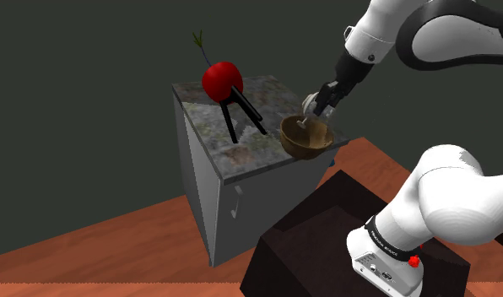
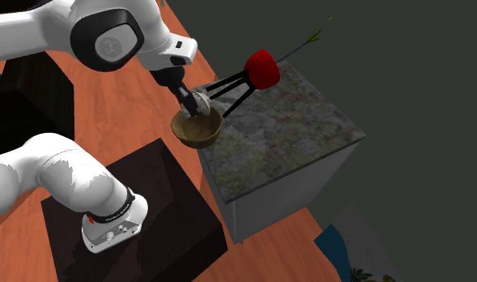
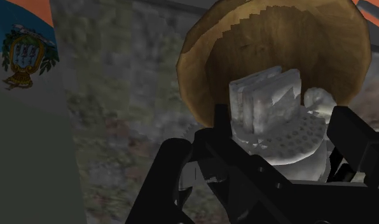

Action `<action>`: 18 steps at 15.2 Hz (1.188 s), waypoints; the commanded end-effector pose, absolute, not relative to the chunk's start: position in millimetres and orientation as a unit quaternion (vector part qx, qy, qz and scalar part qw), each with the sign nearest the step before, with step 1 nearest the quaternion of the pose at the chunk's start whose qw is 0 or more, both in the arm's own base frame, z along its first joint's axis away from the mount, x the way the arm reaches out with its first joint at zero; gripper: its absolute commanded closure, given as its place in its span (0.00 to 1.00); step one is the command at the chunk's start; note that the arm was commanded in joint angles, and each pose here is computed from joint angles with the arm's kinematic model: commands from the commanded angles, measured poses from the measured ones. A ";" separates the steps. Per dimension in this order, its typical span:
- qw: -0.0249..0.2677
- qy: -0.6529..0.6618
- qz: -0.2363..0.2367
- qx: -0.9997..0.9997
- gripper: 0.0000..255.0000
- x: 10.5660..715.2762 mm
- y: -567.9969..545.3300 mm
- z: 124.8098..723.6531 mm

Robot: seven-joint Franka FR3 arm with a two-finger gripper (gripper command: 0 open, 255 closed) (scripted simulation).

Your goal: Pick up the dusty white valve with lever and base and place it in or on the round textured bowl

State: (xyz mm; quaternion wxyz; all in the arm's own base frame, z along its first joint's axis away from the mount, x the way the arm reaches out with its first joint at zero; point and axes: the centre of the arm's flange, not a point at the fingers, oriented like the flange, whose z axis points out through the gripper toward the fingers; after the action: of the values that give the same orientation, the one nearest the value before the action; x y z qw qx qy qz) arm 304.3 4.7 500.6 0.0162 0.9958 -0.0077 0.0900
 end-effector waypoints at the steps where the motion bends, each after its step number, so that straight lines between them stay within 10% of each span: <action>1: 0.016 -0.008 0.090 0.996 1.00 305.0 4.8 512.1; 18: 0.016 -0.008 0.090 0.996 1.00 306.8 10.6 524.5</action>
State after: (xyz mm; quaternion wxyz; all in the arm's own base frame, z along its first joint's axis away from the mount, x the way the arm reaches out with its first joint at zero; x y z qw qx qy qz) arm 307.1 10.7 529.6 0.0162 0.9958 -0.0077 0.0896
